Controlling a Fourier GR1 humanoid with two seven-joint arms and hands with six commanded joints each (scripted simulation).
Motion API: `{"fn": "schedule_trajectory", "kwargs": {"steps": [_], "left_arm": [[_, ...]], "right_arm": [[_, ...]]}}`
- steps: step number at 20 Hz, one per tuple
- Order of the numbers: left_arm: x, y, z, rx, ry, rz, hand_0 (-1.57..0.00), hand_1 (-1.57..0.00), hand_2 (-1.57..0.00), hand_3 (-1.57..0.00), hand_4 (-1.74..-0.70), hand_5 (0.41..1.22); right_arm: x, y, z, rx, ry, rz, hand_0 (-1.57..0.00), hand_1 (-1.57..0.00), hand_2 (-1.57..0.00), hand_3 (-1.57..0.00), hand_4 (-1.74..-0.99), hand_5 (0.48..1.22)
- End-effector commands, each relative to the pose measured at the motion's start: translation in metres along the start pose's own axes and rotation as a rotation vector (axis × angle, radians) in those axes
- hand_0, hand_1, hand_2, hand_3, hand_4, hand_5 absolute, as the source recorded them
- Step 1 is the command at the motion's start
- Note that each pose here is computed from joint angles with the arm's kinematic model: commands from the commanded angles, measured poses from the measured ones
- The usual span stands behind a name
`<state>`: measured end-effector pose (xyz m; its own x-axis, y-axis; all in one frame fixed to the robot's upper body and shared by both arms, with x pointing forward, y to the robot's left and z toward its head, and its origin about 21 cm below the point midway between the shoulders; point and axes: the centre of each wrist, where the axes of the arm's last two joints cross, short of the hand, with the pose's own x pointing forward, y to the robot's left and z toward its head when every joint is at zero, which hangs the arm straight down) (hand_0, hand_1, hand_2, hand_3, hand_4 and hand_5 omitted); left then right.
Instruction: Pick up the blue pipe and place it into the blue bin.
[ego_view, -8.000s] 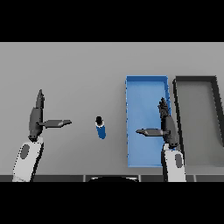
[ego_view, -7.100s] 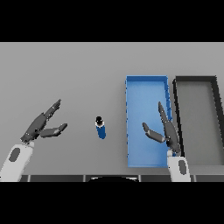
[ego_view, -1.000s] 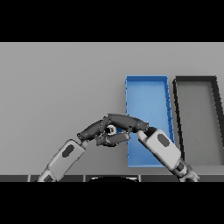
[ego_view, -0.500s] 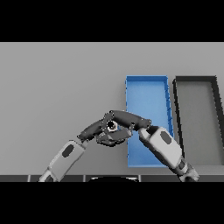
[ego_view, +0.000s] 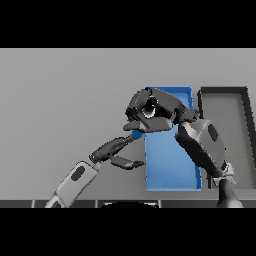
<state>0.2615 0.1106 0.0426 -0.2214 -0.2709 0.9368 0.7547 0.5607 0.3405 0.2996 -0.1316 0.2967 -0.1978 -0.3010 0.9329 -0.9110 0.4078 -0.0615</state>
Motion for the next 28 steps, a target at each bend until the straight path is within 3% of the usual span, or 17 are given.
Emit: {"fn": "schedule_trajectory", "kwargs": {"steps": [1,4,6,9,13,22,26,27,28], "left_arm": [[-0.002,0.003,0.002,0.006,-0.005,-0.009,0.0,0.0,0.0,0.0,-0.91,0.502],[-0.004,0.001,0.008,0.003,-0.017,-0.015,0.0,0.0,0.0,0.0,-0.9,0.495],[-0.002,0.005,0.008,-0.001,-0.025,-0.004,0.0,0.0,0.0,0.0,-0.91,0.491],[-0.005,0.004,0.013,-0.001,-0.024,0.002,0.0,0.0,0.0,0.0,-0.91,0.487],[-0.006,0.003,0.01,0.001,0.005,0.006,0.0,0.0,0.0,0.0,-0.9,0.489],[-0.006,0.003,0.011,0.004,-0.014,0.012,0.0,0.0,0.0,0.0,-0.88,0.463],[-0.004,0.003,0.01,0.012,-0.005,0.021,0.0,0.0,0.0,0.0,-0.88,0.46],[-0.005,0.004,0.011,0.012,-0.003,0.018,0.0,0.0,0.0,0.0,-0.89,0.457],[-0.002,0.001,0.009,0.006,0.003,0.022,0.0,0.0,0.0,0.0,-0.89,0.455]], "right_arm": [[0.009,-0.006,-0.003,-0.018,-0.013,0.022,-1.57,-1.57,-1.57,-1.57,-1.72,1.127],[0.037,-0.027,-0.005,-0.161,-0.04,0.078,-1.57,-1.57,-1.57,-1.57,-1.73,1.11],[0.045,-0.053,-0.003,-0.278,-0.031,0.116,-1.57,-1.57,-1.57,-1.57,-1.734,1.127],[0.03,-0.084,0.017,-0.439,0.075,0.133,-1.57,-1.57,-1.57,-1.57,-1.737,1.135],[-0.004,-0.111,0.059,-0.625,0.206,0.054,-1.57,-1.57,-1.57,-1.57,-1.74,1.117],[-0.097,-0.095,0.123,-0.84,0.611,-0.15,-1.57,-1.57,-1.57,-1.57,-1.741,1.122],[-0.131,-0.086,0.145,-0.859,0.779,-0.192,-1.57,-1.57,-1.57,-1.57,-1.591,1.114],[-0.141,-0.085,0.151,-0.863,0.83,-0.203,-1.57,-1.57,-1.57,-1.33,-1.599,1.11],[-0.149,-0.083,0.149,-0.877,0.871,-0.227,-1.56,-1.46,-1.39,-1.12,-1.547,1.133]]}}
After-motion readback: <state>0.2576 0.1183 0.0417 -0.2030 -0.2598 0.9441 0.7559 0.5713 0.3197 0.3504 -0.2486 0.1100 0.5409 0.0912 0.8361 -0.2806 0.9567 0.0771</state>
